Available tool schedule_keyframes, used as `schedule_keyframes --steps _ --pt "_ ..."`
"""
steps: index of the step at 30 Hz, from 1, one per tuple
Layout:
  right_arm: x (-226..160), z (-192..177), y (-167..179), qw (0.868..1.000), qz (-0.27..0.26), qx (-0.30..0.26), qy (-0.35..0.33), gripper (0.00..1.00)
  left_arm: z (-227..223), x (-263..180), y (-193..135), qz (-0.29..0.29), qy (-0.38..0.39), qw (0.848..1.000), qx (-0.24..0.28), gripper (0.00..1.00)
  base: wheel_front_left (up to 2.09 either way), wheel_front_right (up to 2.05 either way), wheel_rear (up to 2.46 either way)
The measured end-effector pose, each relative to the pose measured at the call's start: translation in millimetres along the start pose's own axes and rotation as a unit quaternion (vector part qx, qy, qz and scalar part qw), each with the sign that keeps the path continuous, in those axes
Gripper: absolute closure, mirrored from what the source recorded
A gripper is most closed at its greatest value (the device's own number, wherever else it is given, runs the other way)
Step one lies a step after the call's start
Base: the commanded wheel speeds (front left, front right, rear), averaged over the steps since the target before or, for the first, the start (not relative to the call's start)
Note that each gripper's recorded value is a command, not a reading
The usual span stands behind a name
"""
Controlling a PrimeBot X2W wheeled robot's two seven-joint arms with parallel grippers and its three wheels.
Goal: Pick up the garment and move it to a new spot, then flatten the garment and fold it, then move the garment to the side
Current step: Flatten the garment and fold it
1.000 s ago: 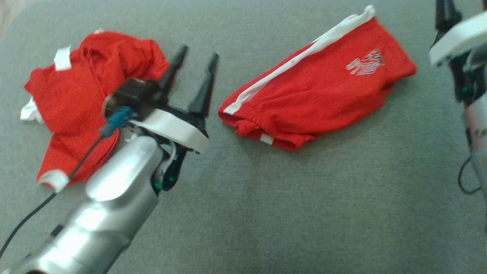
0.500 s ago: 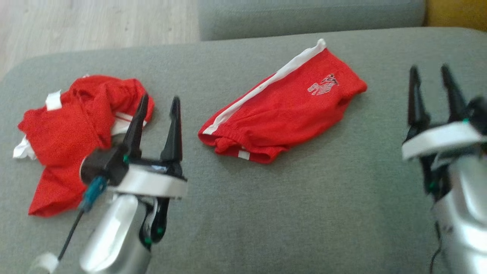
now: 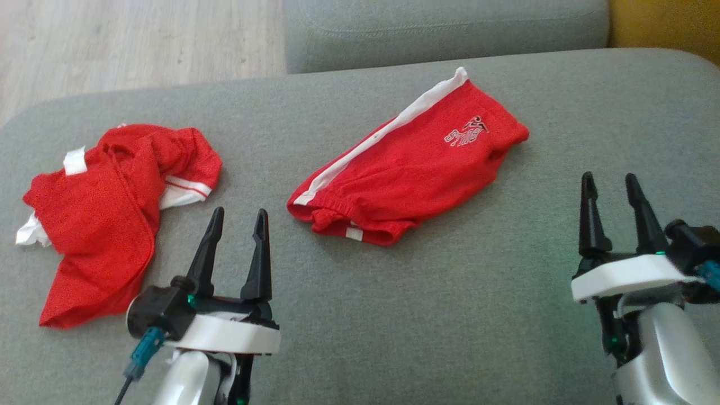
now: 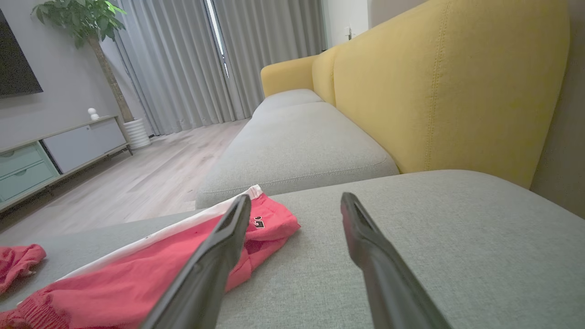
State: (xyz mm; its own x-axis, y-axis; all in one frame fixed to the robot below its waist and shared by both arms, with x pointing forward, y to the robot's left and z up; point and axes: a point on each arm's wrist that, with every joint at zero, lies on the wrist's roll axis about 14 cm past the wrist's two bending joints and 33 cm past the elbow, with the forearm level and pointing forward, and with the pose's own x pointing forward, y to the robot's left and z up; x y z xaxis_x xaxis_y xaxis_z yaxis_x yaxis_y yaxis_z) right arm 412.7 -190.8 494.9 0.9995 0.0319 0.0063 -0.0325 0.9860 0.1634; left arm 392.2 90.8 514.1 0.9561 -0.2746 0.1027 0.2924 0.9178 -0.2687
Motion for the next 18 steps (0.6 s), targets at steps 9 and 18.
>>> schedule_keyframes --steps 9,18 --pt "40.5 -19.5 4.6 0.998 0.0 0.025 0.057 0.0 -8.6 7.8 13.1 0.01 0.009 1.0 0.003 0.0 0.0 0.0 0.0" --pt "105.9 -75.2 3.7 0.973 -0.042 0.135 0.183 0.0 -16.8 15.6 35.0 0.027 0.023 0.999 0.012 0.0 0.0 0.0 0.0"
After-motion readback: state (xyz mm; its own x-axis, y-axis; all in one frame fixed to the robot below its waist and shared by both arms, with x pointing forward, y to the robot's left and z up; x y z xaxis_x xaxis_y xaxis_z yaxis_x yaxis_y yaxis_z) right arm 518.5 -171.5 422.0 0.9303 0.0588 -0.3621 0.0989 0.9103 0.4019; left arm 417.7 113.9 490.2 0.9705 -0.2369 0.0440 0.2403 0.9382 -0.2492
